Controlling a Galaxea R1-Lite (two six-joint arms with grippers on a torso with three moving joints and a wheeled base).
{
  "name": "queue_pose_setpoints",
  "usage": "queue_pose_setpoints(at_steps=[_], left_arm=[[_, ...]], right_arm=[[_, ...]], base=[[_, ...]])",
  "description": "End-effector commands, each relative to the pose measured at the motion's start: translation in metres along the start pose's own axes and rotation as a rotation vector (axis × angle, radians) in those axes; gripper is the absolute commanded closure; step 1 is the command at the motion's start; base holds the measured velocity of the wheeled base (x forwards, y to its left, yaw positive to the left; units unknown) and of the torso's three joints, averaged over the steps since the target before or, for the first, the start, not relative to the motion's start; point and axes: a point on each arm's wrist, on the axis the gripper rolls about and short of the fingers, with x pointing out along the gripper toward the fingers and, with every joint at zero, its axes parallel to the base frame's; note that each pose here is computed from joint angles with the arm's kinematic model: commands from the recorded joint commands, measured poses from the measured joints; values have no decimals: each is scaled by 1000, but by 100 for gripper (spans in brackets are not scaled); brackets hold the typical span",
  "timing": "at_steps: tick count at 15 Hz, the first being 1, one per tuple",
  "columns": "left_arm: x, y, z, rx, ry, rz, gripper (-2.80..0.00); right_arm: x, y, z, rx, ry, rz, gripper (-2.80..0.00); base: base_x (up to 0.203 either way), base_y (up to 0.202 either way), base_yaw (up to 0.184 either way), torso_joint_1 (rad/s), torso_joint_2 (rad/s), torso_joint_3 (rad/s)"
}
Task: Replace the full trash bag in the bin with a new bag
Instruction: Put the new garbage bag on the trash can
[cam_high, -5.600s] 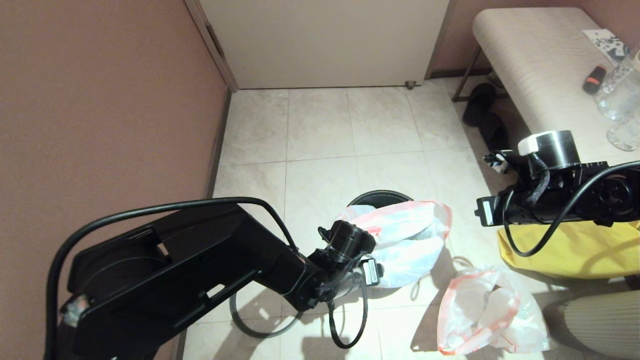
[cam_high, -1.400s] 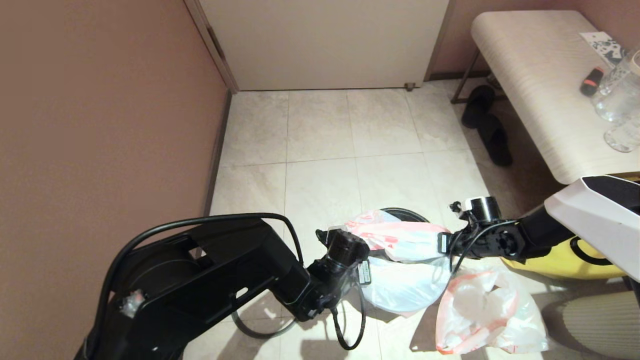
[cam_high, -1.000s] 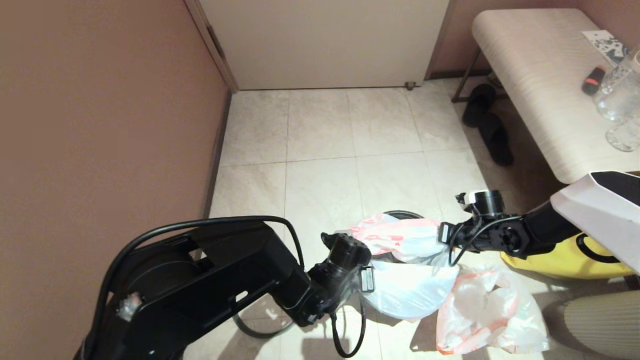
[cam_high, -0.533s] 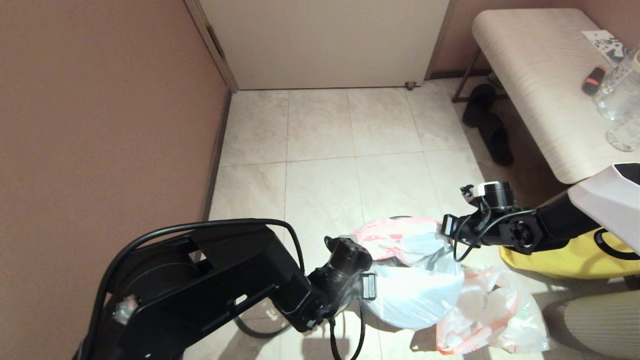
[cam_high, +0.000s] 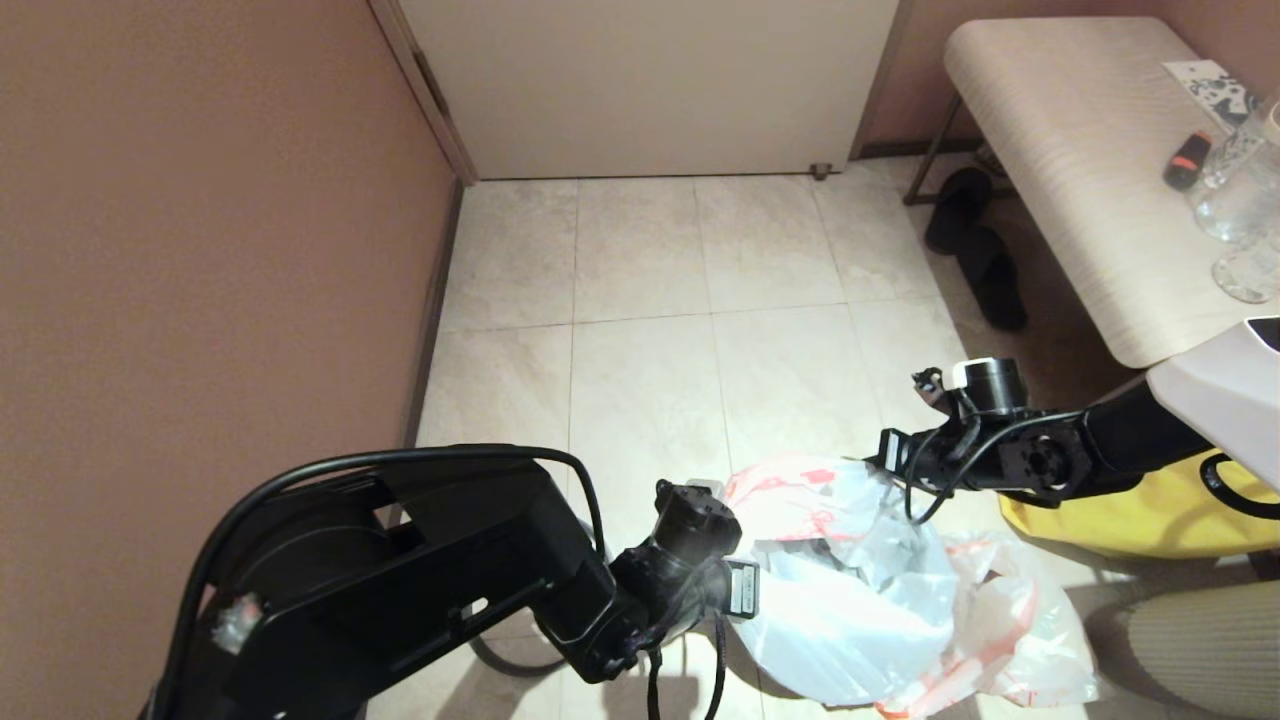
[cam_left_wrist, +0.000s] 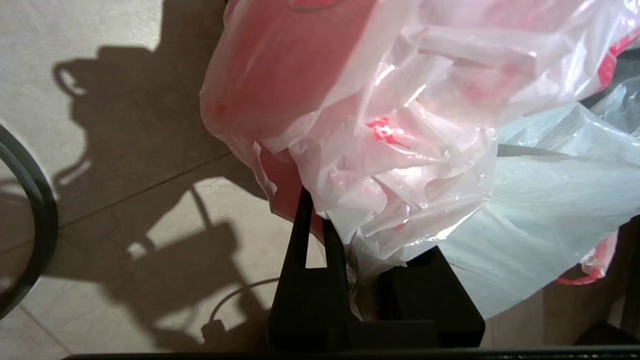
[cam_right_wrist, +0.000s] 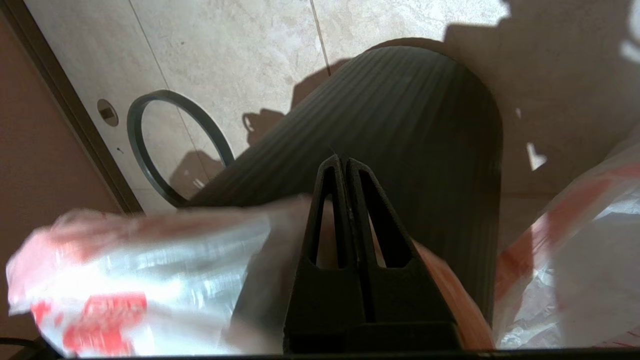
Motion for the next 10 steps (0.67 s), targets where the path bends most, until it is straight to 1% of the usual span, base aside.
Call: queue_pose_setpoints(at_steps=[1,3,5,6,8,9,10], left_arm=[[-3,-1,0,6,4,-14,0],[-4,-1,-2,14,15,-25,0],[-4,-1,-2,15,13,-25,0],[-4,-1,-2,15,12,-25,0],[-3,0,-1,12,11,-24,0],[-3,0,0,11,9,-25,0],[-4,-1,1,10,4,-29,0]], right_arm=[[1,4,-4,2,41,15,0],[-1,7,-8,-1,90,39,0],[-4,10,-8,-11,103,43,0],[-6,10,-5,-14,89,46,0],[-24,15,9,-9,31,56,0],[-37,23,16,-16,1,69,0],[-53,37,22,-33,-27,88,0]], base=[[0,0,0,0,0,0],[0,0,0,0,0,0],[0,0,0,0,0,0],[0,0,0,0,0,0],[0,0,0,0,0,0],[0,0,0,0,0,0],[0,0,0,0,0,0]])
